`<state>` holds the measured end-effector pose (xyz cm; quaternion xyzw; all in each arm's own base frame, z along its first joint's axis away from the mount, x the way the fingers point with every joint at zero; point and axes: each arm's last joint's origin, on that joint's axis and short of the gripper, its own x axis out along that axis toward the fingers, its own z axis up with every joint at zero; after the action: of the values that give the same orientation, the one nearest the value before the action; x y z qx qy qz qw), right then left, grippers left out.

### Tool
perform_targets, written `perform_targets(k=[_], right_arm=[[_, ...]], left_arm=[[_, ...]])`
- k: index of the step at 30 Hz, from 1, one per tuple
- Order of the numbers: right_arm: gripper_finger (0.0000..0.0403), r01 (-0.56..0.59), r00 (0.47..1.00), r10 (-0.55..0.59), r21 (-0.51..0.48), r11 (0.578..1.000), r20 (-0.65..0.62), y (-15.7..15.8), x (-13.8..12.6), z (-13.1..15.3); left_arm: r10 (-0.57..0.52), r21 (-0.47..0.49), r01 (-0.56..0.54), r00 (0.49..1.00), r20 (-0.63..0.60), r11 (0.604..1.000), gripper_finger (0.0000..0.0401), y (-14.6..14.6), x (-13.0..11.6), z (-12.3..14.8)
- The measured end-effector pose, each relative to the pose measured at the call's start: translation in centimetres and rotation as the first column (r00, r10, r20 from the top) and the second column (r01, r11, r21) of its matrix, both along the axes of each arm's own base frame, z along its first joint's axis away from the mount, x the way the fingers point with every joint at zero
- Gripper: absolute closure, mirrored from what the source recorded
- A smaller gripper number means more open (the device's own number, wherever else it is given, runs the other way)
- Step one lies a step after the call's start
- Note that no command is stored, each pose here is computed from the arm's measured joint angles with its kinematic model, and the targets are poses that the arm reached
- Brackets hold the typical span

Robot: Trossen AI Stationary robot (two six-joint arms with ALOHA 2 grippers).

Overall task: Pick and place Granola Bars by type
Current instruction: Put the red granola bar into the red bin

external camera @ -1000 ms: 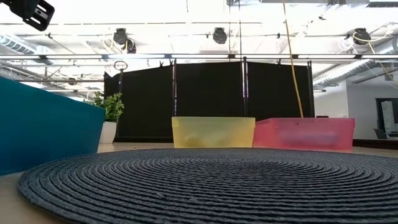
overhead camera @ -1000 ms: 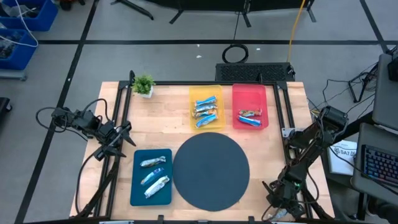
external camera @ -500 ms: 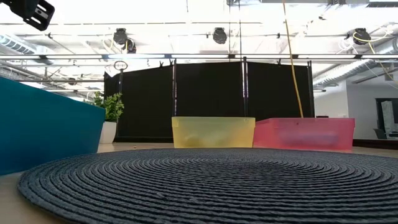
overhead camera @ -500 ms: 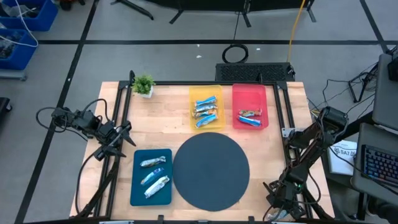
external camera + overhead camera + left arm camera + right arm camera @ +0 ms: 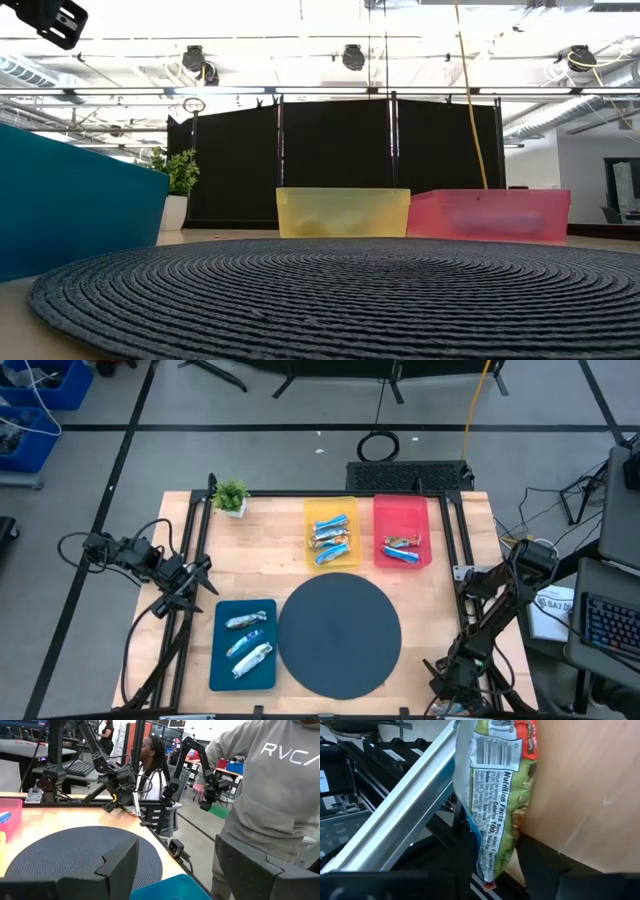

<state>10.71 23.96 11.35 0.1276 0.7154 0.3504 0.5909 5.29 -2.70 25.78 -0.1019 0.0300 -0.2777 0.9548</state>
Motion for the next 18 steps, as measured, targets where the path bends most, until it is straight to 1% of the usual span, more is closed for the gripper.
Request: perform_targets(k=[2,6,7,11,14,18], right_arm=[[0.0287,0.003,1.000,-0.003,-0.005,1.000,0.001,0.0,0.0,-0.1],[0.0373,0.000,1.000,0.000,-0.013,1.000,0.006,-0.1,0.0,-0.2],[0.0383,-0.005,1.000,0.005,-0.013,1.000,0.010,-0.2,0.0,-0.2],[0.0387,0.007,1.000,-0.009,-0.064,0.998,-0.028,-1.0,0.3,-0.3],[0.0391,0.012,0.999,-0.017,-0.106,0.994,-0.044,-2.4,0.9,0.3],[0.0393,0.103,0.995,-0.104,-0.180,0.978,0.008,-5.3,2.3,1.9]], left_arm=[[0.000,0.000,0.000,1.000,0.000,1.000,0.0132,0.0,0.0,0.0],[0.000,0.002,0.000,1.000,0.001,1.000,0.0132,0.0,0.0,0.0],[0.001,0.003,-0.001,1.000,0.001,1.000,0.0132,0.0,0.0,0.0],[0.009,0.000,-0.009,1.000,0.000,1.000,0.0132,0.0,0.0,0.0],[0.010,-0.007,-0.010,1.000,0.006,1.000,0.0132,0.0,0.0,0.1],[0.010,-0.012,-0.010,1.000,0.002,1.000,0.0132,0.0,0.0,0.1]])
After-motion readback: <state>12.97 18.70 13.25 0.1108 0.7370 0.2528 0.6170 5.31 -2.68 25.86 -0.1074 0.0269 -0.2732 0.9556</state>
